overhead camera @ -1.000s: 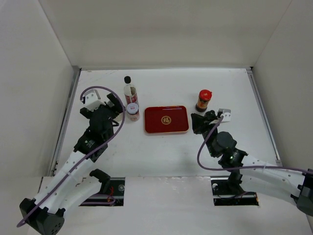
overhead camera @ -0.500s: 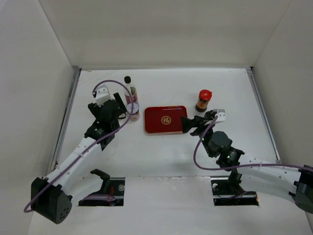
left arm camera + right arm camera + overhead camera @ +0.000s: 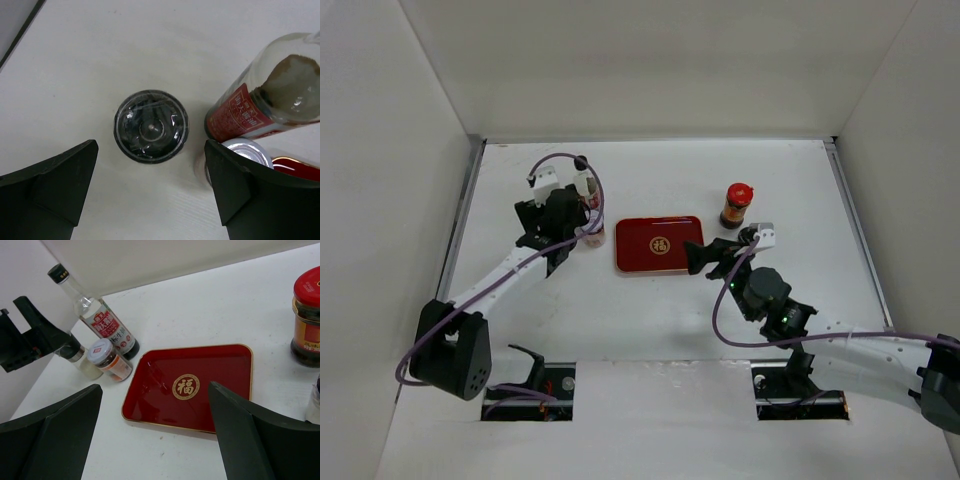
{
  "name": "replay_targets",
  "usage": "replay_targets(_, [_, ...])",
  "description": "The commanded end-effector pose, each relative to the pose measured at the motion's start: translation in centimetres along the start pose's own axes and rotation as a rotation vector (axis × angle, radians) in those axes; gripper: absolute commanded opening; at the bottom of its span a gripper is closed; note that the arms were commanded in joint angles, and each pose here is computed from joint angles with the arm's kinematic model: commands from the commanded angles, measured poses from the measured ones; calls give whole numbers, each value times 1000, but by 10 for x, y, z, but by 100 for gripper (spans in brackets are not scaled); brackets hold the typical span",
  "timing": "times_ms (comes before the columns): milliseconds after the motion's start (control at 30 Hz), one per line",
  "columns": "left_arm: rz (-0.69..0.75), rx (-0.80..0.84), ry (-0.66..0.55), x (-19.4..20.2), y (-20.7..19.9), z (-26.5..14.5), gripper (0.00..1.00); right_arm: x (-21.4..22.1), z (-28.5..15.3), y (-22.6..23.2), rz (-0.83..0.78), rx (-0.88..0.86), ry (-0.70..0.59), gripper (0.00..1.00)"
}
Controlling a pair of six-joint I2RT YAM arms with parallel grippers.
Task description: Organize the condiment bottles
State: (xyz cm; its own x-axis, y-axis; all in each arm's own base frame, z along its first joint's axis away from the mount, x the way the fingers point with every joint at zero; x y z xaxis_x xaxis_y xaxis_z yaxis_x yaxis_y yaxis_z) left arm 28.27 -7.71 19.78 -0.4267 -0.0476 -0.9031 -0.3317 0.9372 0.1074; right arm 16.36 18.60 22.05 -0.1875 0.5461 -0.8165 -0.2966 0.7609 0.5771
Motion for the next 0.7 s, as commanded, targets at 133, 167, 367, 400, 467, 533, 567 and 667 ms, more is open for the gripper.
replay_targets(133, [-76,-4,-51,-24,-1,18,87,-12,1,13,40,-57,-30,94])
replay_targets(167, [-75,-3,-45,-22,-1,19,87,-12,1,13,44,-60,-34,94])
replay_targets(367, [-77,2,-40,-21,-4,29,73,-12,1,13,46,-60,-33,94])
replay_targets(400, [-79,0,-42,-22,-4,29,66,-11,1,12,47,-58,-30,94])
replay_targets(467, [-86,-7,-55,-23,-2,26,56,-9,1,11,44,-54,-24,94])
replay_targets(533, [-97,-9,-76,-26,1,18,47,-9,2,12,39,-54,-24,94])
replay_targets(567, [-97,-12,-91,-27,4,11,45,-10,2,12,40,-55,-25,94])
replay_targets(667, [-88,-41,-148,-33,18,-25,44,-8,2,10,40,-49,-22,94])
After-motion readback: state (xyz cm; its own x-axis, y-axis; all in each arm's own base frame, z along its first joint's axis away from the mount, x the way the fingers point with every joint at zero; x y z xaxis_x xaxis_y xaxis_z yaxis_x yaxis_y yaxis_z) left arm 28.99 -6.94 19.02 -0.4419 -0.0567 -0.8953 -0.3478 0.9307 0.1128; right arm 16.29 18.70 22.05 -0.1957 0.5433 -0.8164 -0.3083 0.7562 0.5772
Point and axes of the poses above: each gripper's point midway between its finger pads, its own z axis out along the fingers, its own y axis along the line the jaws close on, x = y × z, the point moved 10 cm from there along -z, back along the fingers, and after that the axes turned 9 degrees about z, right-handed, at the moved point
